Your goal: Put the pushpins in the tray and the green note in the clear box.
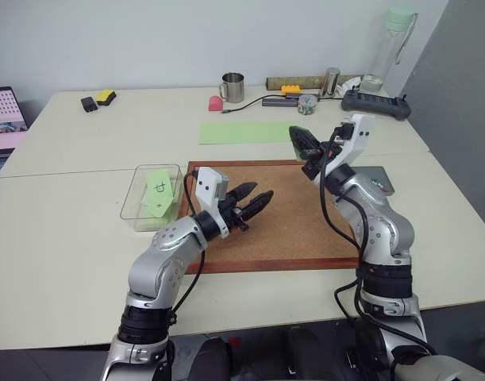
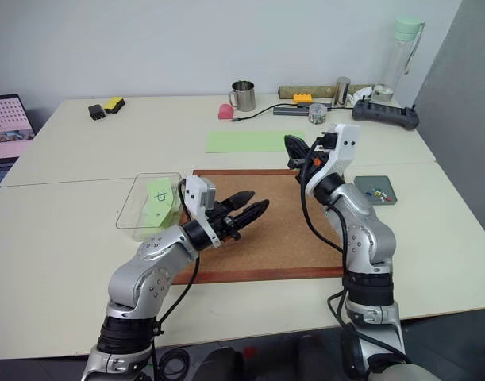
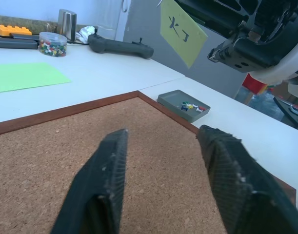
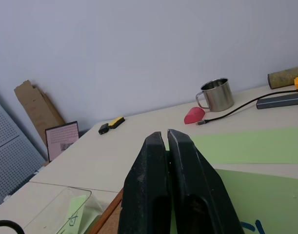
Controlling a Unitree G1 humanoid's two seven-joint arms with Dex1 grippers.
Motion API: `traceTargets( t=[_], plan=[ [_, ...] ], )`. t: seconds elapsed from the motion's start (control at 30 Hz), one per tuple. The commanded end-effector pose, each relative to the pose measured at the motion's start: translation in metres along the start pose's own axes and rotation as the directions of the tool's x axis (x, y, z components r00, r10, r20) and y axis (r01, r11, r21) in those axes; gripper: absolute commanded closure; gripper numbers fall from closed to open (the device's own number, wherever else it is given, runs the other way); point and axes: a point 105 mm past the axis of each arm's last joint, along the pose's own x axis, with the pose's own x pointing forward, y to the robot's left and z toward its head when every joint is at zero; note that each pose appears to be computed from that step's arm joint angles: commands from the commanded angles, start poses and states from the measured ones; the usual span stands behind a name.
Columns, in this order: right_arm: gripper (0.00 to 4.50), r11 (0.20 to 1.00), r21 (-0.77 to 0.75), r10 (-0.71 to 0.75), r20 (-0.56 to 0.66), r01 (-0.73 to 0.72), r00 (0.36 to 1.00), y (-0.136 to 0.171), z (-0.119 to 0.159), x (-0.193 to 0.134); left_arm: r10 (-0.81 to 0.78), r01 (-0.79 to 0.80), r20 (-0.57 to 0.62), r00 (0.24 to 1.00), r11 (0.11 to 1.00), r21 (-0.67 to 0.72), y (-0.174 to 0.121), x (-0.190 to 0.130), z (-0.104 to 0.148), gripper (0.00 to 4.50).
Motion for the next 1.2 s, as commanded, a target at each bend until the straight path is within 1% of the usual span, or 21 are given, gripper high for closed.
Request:
traceTargets(
  t=[0.03,0.07,0.1,0.13,0.17,0.2,0.27,0.3,0.33,0.37,0.4,0.47,0.57,0.63,0.67,0.7,0.77,0.83,1.07,1.2],
  plan=[
    [4.5,0.98,-0.157,0.122,-0.011,-0.122,0.992,0.019,0.007,-0.005,-0.026,0.024,0.056,0.998,0.999,0.032,-0.006,-0.002,0.015,0.96],
    [4.5,0.959,-0.232,0.155,-0.044,-0.161,0.987,0.023,0.003,-0.008,-0.023,0.021,0.055,0.998,0.999,0.033,-0.005,-0.003,0.016,0.71],
    [4.5,0.905,-0.362,0.199,-0.103,-0.223,0.975,0.025,-0.005,-0.012,-0.016,0.015,0.055,0.998,0.999,0.034,-0.003,-0.004,0.017,0.55],
    [4.5,0.854,-0.444,0.227,-0.151,-0.272,0.962,0.027,-0.012,-0.016,-0.012,0.01,0.056,0.998,0.999,0.035,-0.001,-0.005,0.017,0.38],
    [4.5,0.77,-0.542,0.256,-0.221,-0.337,0.941,0.028,-0.021,-0.022,-0.008,0.006,0.056,0.998,0.999,0.035,0.001,-0.006,0.018,0.11],
    [4.5,0.636,-0.652,0.267,-0.316,-0.413,0.91,0.024,-0.034,-0.029,-0.008,0.006,0.049,0.999,0.999,0.042,0.002,-0.007,0.018,0.02],
    [4.5,0.438,-0.736,0.263,-0.444,-0.517,0.856,0.015,-0.052,-0.042,-0.011,0.009,0.039,0.999,0.999,0.044,0.003,-0.008,0.018,0.02],
    [4.5,0.361,-0.75,0.262,-0.489,-0.555,0.832,0.01,-0.058,-0.048,-0.016,0.014,0.037,0.999,0.999,0.034,0.003,-0.009,0.019,0.02],
    [4.5,0.309,-0.755,0.265,-0.517,-0.579,0.814,0.006,-0.062,-0.052,-0.022,0.022,0.037,0.999,1.0,0.022,0.003,-0.009,0.019,0.02],
    [4.5,0.273,-0.756,0.271,-0.533,-0.595,0.802,0.004,-0.064,-0.054,-0.028,0.028,0.041,0.999,1.0,0.007,0.003,-0.009,0.021,0.02],
    [4.5,0.255,-0.757,0.278,-0.539,-0.602,0.795,0.003,-0.065,-0.055,-0.031,0.031,0.043,0.999,1.0,-0.002,0.002,-0.009,0.022,0.02],
    [4.5,0.191,-0.763,0.301,-0.553,-0.617,0.777,0.006,-0.067,-0.057,-0.048,0.048,0.04,0.998,0.999,-0.014,0.0,-0.009,0.023,0.02],
    [4.5,0.145,-0.767,0.336,-0.556,-0.625,0.76,0.013,-0.071,-0.057,-0.071,0.072,0.031,0.997,0.997,-0.025,-0.005,-0.007,0.022,0.02],
    [4.5,0.209,-0.774,0.357,-0.508,-0.597,0.784,0.017,-0.067,-0.053,-0.071,0.072,0.026,0.997,0.997,-0.02,-0.006,-0.007,0.021,0.02],
    [4.5,0.266,-0.778,0.356,-0.469,-0.569,0.808,0.017,-0.062,-0.048,-0.078,0.079,0.021,0.997,0.996,-0.034,-0.006,-0.007,0.02,0.02],
    [4.5,0.304,-0.779,0.353,-0.443,-0.549,0.824,0.017,-0.059,-0.046,-0.083,0.084,0.018,0.996,0.995,-0.045,-0.007,-0.008,0.02,0.02],
    [4.5,0.442,-0.772,0.318,-0.341,-0.456,0.885,0.01,-0.042,-0.035,-0.078,0.078,0.017,0.997,0.996,-0.047,-0.006,-0.01,0.02,0.02],
    [4.5,0.533,-0.756,0.291,-0.259,-0.381,0.921,0.005,-0.027,-0.028,-0.072,0.072,0.013,0.997,0.997,-0.042,-0.004,-0.011,0.019,0.02],
    [4.5,0.615,-0.72,0.301,-0.161,-0.321,0.94,0.014,0.001,-0.02,-0.087,0.087,0.002,0.996,0.995,-0.056,-0.006,-0.011,0.016,0.02],
    [4.5,0.643,-0.687,0.339,-0.142,-0.339,0.93,0.026,0.007,-0.019,-0.124,0.124,0.009,0.992,0.987,-0.106,-0.013,-0.009,0.016,0.02]
  ],
)
